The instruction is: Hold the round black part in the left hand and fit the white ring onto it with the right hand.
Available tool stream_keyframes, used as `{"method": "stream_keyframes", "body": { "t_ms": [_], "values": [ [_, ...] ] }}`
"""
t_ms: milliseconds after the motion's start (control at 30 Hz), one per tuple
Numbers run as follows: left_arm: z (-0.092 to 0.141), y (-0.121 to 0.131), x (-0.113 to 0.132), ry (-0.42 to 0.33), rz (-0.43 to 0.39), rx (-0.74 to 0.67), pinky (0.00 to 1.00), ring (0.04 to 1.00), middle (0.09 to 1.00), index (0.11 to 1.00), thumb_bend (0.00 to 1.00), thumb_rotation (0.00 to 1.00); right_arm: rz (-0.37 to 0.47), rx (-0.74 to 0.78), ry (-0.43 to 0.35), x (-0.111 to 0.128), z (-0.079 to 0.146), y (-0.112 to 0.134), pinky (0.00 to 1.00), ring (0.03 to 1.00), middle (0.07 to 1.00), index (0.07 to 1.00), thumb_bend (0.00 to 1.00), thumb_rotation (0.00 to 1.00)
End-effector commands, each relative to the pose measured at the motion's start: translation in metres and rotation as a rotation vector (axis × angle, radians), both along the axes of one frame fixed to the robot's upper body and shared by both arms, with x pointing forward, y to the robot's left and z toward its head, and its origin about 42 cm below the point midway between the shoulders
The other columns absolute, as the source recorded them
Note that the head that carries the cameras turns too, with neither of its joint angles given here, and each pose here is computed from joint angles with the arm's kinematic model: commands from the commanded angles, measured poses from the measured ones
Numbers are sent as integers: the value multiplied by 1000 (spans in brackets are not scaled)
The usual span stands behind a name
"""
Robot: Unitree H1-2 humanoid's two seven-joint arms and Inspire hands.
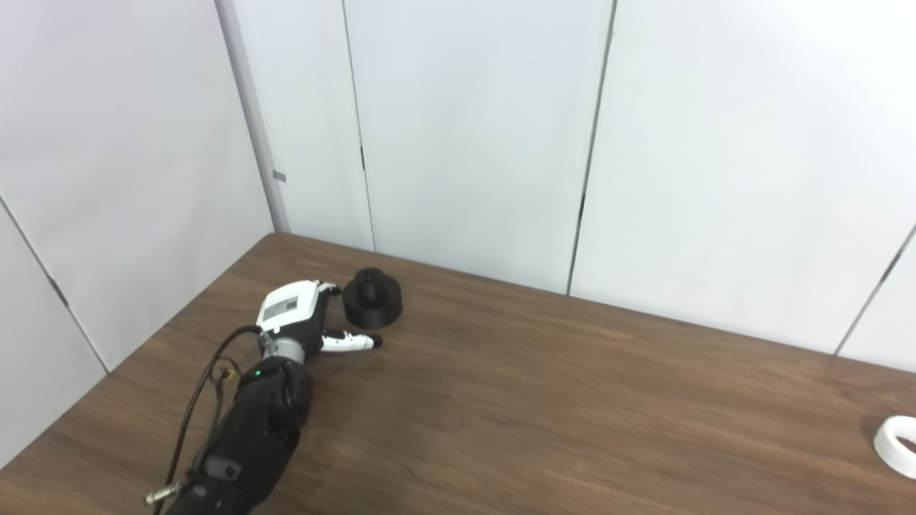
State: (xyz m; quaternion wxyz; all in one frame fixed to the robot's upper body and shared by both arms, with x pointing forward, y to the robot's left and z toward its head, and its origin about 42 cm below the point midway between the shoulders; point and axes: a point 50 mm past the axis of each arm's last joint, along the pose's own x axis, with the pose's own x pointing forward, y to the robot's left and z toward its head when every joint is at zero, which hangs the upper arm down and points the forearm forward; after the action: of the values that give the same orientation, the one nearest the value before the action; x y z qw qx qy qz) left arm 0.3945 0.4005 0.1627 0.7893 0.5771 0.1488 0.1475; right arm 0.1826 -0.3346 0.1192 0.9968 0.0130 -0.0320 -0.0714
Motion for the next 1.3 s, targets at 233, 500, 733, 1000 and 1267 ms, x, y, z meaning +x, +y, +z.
{"method": "stream_keyframes", "body": {
  "t_ms": [233,500,733,1000,1267],
  "values": [
    [38,13,25,-93,35,52,967,983,945,849,1000,555,5,-12,-62,4,15,1,764,859,865,822,807,763],
    [36,15,38,-97,39,54,942,975,943,851,1000,562,1,-22,-57,2,15,1,760,856,861,817,825,768],
    [38,10,47,-99,34,21,954,983,946,854,1000,537,-7,-24,-54,1,15,2,744,849,856,817,835,776],
    [42,4,55,-71,20,-20,984,995,961,872,1000,551,-11,-34,-48,-1,15,1,778,857,857,817,846,786],
    [43,-2,60,-73,-5,-54,992,993,967,879,1000,542,-7,-33,-54,-1,15,2,797,870,867,823,842,788]
  ]
}}
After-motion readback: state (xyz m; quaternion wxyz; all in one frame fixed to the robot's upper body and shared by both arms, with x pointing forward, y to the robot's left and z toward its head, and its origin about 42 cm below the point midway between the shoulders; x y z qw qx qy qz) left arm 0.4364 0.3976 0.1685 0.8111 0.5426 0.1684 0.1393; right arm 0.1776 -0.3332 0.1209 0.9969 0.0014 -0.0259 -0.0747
